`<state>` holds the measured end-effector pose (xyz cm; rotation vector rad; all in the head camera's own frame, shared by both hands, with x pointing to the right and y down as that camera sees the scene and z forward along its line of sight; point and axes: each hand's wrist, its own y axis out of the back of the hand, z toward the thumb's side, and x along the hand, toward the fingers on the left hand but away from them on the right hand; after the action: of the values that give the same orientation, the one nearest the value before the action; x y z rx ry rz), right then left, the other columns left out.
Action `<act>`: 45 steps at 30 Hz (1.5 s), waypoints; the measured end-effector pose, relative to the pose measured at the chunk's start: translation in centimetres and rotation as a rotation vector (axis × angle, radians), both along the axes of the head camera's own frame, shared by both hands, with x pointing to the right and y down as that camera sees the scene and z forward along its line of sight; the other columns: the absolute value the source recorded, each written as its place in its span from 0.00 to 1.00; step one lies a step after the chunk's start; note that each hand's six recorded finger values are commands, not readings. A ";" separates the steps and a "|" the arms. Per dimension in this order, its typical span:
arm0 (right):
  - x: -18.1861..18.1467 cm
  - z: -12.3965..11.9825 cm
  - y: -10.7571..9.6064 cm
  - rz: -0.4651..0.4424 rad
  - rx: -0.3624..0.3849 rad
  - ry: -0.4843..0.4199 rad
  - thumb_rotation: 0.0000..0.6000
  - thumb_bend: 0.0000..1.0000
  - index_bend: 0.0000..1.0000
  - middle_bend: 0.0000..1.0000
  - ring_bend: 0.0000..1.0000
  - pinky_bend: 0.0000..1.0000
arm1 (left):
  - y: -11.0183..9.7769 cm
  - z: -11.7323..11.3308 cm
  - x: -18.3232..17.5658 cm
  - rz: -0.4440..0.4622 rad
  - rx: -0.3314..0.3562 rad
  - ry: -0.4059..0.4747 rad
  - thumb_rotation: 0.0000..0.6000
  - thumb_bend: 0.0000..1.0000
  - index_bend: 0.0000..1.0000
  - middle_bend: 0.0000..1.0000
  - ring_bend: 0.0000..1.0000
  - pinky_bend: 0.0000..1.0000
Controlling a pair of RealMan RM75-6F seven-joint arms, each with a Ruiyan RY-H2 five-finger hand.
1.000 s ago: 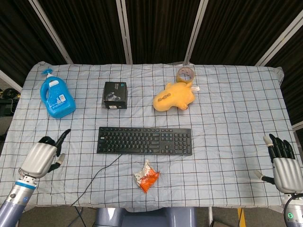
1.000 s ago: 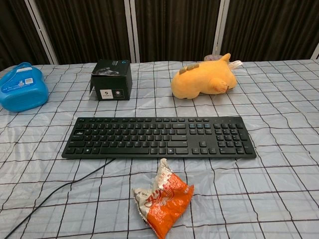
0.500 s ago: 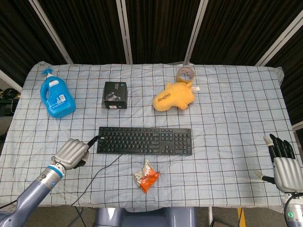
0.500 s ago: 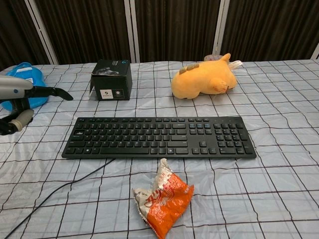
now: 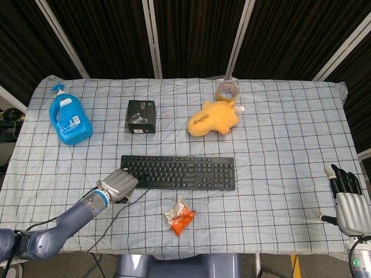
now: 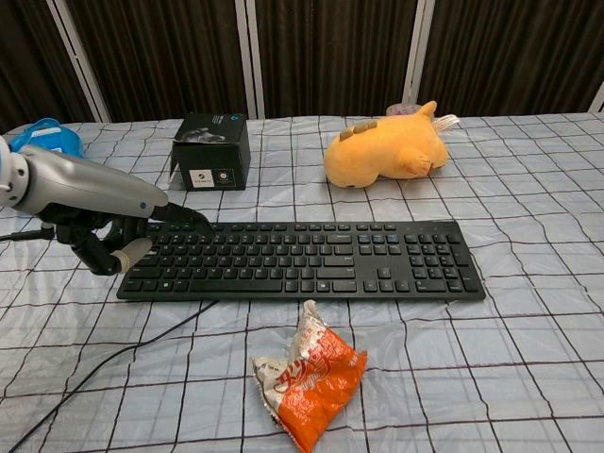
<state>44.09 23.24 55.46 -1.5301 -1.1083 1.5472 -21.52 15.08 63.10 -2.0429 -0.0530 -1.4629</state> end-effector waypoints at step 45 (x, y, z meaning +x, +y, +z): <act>0.0 -0.1 -0.1 0.008 0.000 -0.024 1.00 0.05 0.04 0.00 0.00 0.00 | -1.0 4.1 3.9 -0.012 -0.058 -0.113 1.00 0.94 0.12 0.84 0.71 0.48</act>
<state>44.07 23.14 55.41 -1.5496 -1.1286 1.5382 -17.64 14.03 67.24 -2.0078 -0.1313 -1.6002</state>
